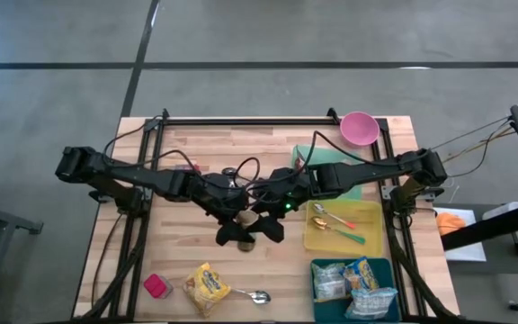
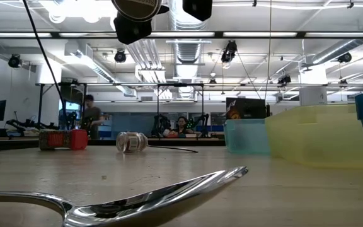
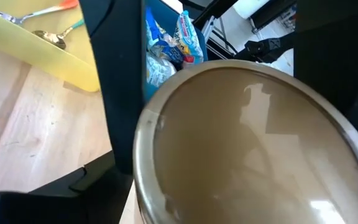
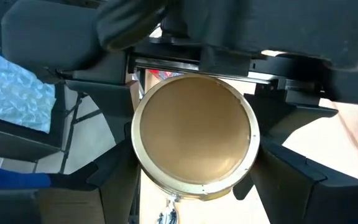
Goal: Pick & Place Food Item
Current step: Put the golden seasoning bottle into the green bin
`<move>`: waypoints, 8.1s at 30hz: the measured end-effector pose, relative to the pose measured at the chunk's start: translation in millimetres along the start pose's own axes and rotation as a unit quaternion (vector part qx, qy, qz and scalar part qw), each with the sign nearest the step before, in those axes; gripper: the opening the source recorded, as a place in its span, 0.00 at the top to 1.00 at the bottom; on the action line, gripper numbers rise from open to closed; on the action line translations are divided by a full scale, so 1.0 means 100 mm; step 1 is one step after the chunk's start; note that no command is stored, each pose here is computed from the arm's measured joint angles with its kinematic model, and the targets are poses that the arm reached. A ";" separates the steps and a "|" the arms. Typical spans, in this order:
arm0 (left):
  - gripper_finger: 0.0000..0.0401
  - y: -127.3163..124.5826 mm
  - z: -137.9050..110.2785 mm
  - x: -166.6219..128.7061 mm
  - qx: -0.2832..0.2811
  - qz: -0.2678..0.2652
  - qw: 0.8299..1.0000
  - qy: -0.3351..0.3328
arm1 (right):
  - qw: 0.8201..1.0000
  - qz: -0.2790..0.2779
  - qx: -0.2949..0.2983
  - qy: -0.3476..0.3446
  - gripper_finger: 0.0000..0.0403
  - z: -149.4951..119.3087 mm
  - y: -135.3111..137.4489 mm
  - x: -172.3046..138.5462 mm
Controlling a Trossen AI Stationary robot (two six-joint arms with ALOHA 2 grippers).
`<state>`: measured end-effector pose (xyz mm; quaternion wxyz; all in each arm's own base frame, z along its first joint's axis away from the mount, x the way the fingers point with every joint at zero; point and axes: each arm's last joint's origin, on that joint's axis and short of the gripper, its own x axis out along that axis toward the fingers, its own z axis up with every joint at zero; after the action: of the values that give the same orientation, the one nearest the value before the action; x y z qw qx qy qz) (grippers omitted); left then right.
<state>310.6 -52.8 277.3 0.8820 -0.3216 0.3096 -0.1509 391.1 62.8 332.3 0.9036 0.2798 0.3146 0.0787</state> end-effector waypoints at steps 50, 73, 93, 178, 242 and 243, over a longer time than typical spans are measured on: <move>0.13 -0.35 -0.09 -1.16 0.020 0.097 0.989 -0.111 | 0.986 -0.160 0.047 -0.027 0.36 -0.27 -0.15 -0.66; 0.13 -0.15 -0.26 -1.22 -0.018 0.173 0.967 -0.186 | 0.910 -0.369 0.127 -0.141 0.36 -1.14 -0.84 -1.31; 0.13 -0.22 -0.26 -1.57 0.022 0.168 0.949 -0.266 | 0.889 -0.426 0.110 -0.129 0.36 -1.21 -1.06 -1.05; 0.13 -0.15 -0.37 -1.59 0.049 0.203 0.950 -0.234 | 0.873 -0.460 0.131 -0.098 0.22 -1.31 -1.37 -0.31; 0.13 -0.14 -0.38 -1.58 0.048 0.208 0.950 -0.227 | 0.890 -0.425 0.137 -0.094 0.22 -1.28 -1.34 -0.30; 0.13 -0.14 -0.38 -1.58 0.048 0.207 0.950 -0.227 | 0.890 -0.424 0.139 -0.094 0.22 -1.28 -1.34 -0.30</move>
<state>164.4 -7.8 335.1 0.9553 -0.2329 0.1535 0.0976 284.6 0.7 191.0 0.8282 0.2484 0.3243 -0.3836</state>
